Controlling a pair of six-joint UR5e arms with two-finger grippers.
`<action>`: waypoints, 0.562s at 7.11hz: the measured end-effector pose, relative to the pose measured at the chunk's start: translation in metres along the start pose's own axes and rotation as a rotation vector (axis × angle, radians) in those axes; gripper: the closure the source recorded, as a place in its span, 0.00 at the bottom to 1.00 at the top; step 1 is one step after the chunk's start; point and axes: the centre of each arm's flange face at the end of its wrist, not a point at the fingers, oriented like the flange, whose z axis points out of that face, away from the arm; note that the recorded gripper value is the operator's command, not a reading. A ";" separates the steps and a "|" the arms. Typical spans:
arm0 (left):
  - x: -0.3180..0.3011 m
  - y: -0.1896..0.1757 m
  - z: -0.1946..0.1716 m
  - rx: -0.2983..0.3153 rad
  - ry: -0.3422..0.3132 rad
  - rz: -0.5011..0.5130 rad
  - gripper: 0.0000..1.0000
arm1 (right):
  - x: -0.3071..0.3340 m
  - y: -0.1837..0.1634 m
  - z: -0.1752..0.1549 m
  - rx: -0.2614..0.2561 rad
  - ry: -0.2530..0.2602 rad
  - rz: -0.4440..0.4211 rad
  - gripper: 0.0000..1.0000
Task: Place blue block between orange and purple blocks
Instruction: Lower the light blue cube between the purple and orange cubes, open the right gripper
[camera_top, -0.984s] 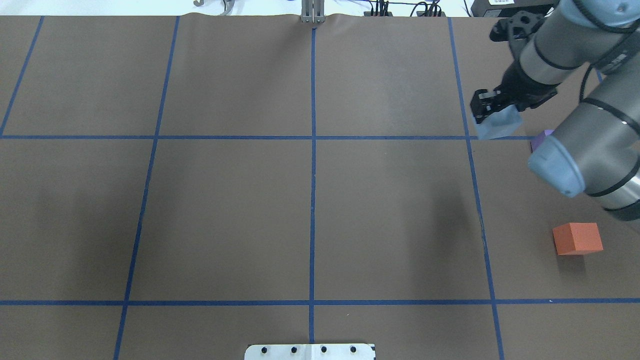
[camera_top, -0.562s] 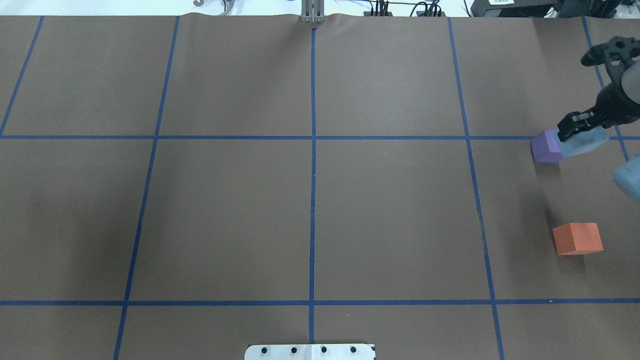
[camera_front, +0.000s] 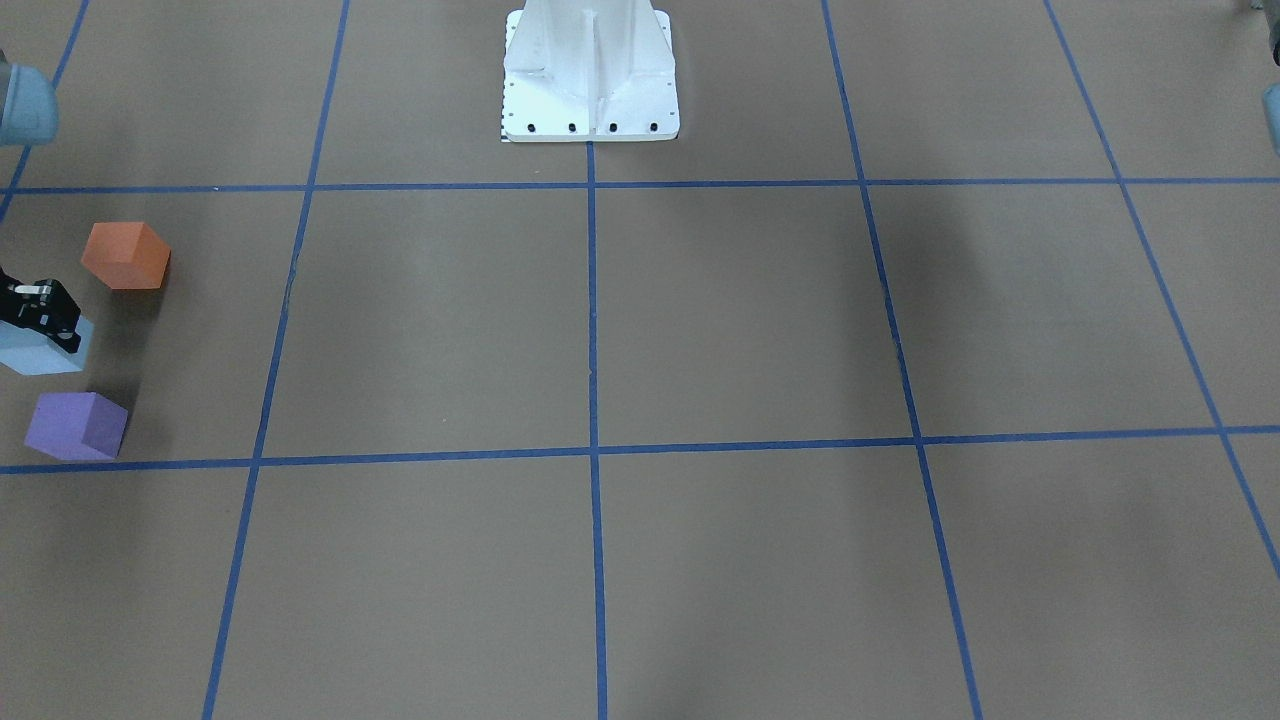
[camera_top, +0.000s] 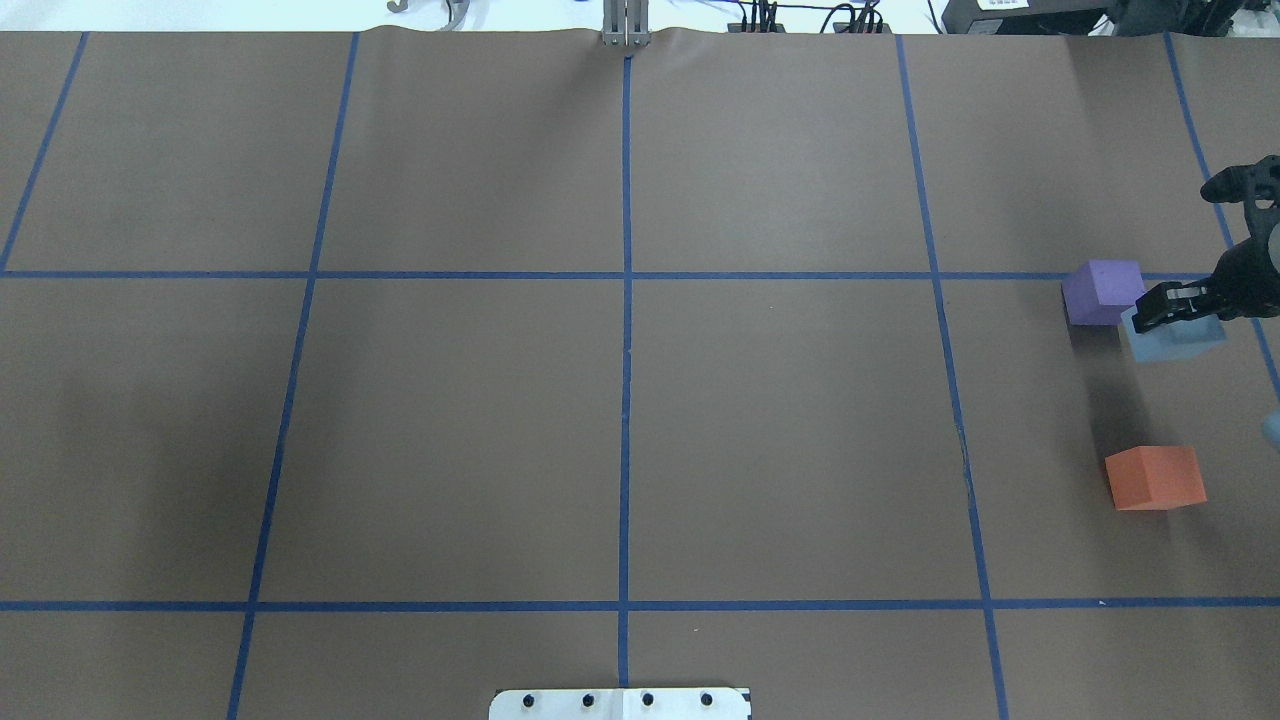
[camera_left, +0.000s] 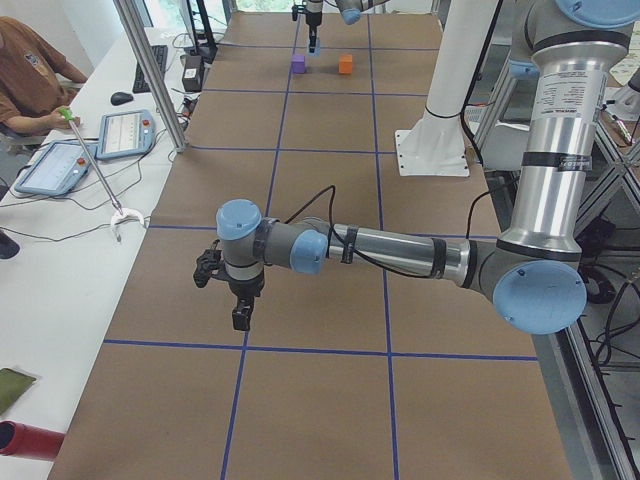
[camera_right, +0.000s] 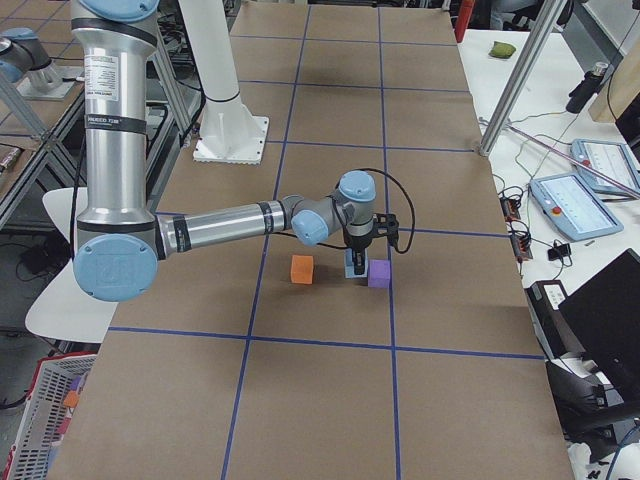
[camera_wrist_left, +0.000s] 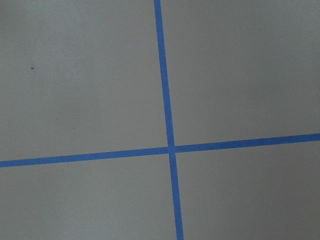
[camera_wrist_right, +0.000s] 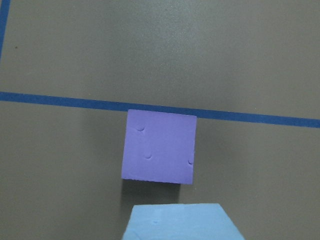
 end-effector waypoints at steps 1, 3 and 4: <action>0.001 -0.001 0.000 0.001 -0.001 0.001 0.00 | -0.013 0.008 0.012 -0.024 -0.004 0.014 1.00; 0.002 -0.003 -0.002 0.004 -0.003 0.004 0.00 | -0.026 0.019 0.031 -0.065 -0.002 0.021 1.00; 0.003 -0.005 -0.003 0.006 -0.003 0.006 0.00 | -0.027 0.022 0.037 -0.077 0.001 0.020 1.00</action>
